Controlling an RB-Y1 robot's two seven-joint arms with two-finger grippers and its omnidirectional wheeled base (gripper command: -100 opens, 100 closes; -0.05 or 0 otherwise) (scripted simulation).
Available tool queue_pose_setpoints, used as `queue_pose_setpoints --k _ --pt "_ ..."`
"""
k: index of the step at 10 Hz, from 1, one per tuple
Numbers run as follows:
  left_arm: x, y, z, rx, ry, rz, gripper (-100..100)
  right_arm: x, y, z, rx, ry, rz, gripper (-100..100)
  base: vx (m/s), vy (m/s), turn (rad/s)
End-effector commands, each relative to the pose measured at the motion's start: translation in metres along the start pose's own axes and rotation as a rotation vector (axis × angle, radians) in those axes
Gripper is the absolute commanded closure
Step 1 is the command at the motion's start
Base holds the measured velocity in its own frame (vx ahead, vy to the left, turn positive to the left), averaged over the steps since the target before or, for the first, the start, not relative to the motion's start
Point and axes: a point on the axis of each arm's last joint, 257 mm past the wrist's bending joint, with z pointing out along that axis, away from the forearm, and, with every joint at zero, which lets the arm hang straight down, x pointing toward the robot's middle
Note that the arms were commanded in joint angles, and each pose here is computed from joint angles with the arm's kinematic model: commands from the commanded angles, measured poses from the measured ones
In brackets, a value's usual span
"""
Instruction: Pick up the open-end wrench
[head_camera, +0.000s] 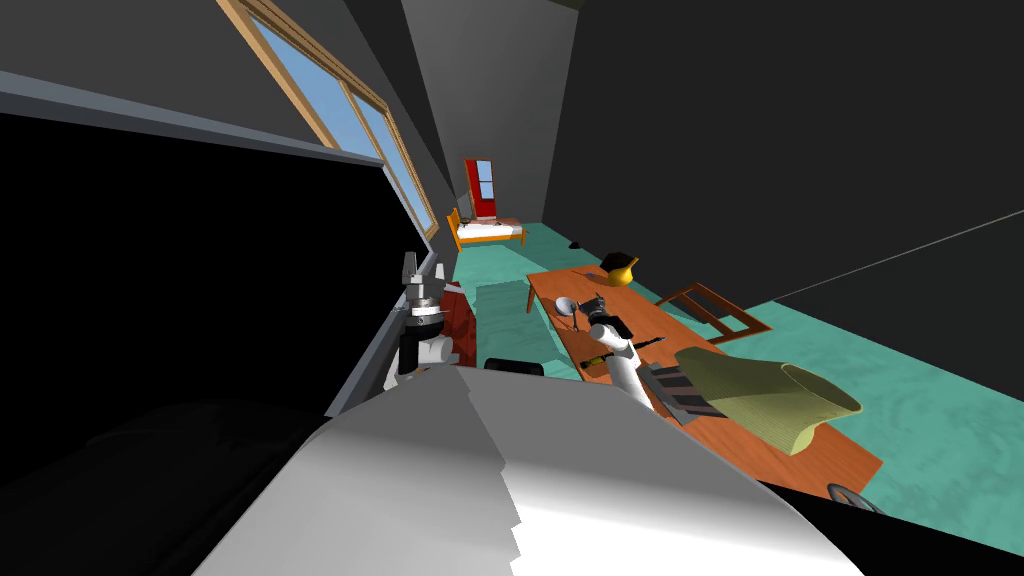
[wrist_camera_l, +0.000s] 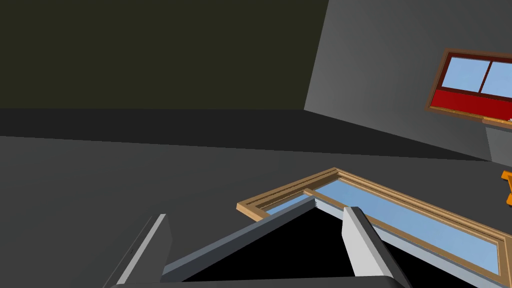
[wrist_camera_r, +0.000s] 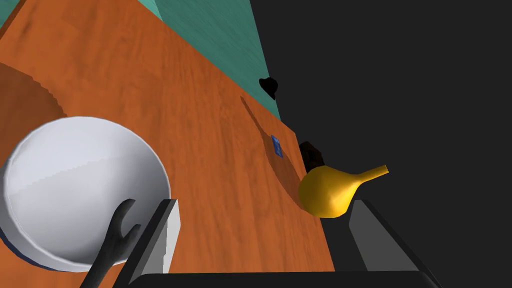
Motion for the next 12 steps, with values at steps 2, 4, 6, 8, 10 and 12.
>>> queue_pose_setpoints --k 2,4,6,8,10,12 --pt "0.000 0.000 0.000 0.000 0.000 0.000 0 -0.022 -0.017 0.011 0.077 -0.051 0.066 -100 -0.010 -0.010 0.019" --pt "0.000 0.000 0.000 0.000 0.000 0.000 0 -0.034 -0.030 0.015 0.127 -0.085 0.111 -100 -0.010 -0.013 0.019" --pt "0.000 0.000 0.000 0.000 0.000 0.000 0 -0.042 -0.043 0.018 0.180 -0.112 0.155 -100 -0.010 -0.016 0.018" --pt "0.000 0.000 0.000 0.000 0.000 0.000 0 -0.053 -0.057 0.019 0.231 -0.147 0.202 -100 -0.009 -0.021 0.021" --pt "0.000 0.000 0.000 0.000 0.000 0.000 0 -0.061 -0.070 0.020 0.277 -0.175 0.247 -100 -0.009 -0.036 0.025" --pt "0.000 0.000 0.000 0.000 0.000 0.000 0 -0.067 -0.081 0.020 0.319 -0.201 0.290 -100 0.000 -0.021 0.011"
